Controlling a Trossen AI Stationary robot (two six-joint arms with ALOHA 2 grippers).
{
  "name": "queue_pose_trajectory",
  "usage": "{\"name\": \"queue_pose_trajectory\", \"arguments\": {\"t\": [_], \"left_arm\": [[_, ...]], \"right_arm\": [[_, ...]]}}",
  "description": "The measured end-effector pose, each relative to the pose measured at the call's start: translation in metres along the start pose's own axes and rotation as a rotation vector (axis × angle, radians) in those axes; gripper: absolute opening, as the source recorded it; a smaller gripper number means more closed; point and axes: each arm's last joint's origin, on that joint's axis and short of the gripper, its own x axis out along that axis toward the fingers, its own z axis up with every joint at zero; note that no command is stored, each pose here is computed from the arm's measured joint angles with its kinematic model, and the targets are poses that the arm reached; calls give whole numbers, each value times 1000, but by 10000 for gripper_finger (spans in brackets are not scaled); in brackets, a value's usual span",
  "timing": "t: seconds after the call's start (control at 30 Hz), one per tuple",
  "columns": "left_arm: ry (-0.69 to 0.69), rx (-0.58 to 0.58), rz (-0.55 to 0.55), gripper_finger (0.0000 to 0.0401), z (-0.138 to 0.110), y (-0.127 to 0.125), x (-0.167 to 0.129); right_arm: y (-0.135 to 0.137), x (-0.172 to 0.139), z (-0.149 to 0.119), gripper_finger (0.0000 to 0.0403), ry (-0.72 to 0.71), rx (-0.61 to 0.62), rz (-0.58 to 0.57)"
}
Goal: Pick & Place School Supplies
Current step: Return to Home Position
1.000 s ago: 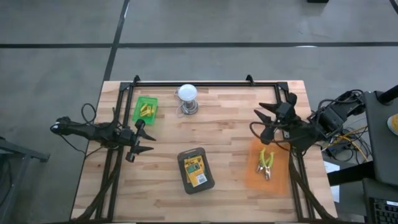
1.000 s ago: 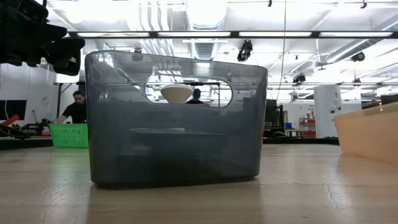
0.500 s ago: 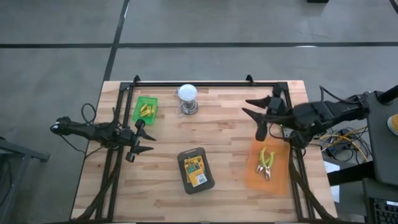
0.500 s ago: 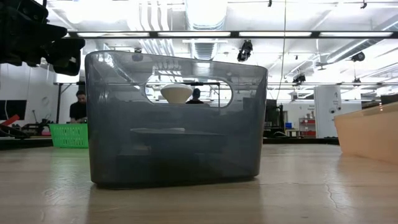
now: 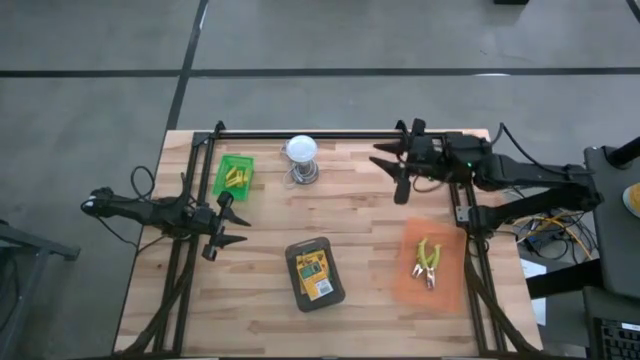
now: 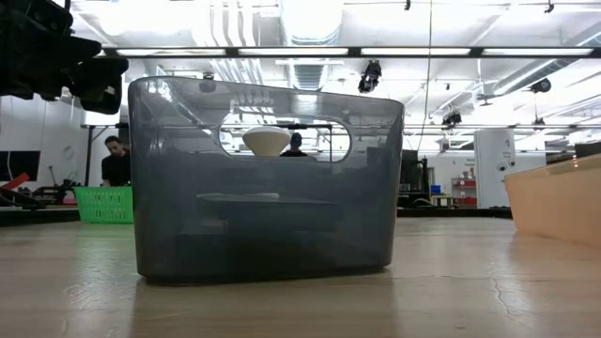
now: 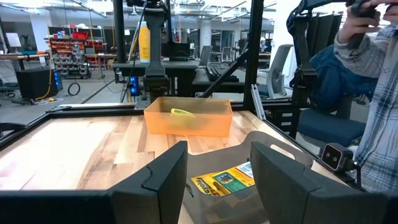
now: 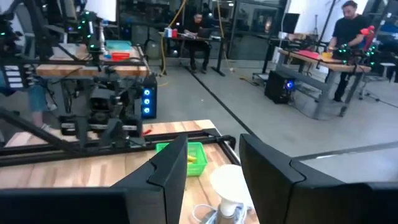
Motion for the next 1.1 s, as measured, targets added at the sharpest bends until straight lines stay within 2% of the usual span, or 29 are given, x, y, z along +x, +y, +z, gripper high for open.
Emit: {"name": "queue_pose_trajectory", "arguments": {"t": [0.3,0.5,0.87,1.1], "left_arm": [[0,0,0,181,0,0,0],[0,0,0,181,0,0,0],[0,0,0,181,0,0,0],[0,0,0,181,0,0,0]], "right_arm": [[-50,18,-15,144,-23,43,-73],[-81,34,-29,144,-32,27,-48],[-165,80,-49,143,34,226,76],[-212,82,-74,127,83,282,85]]}}
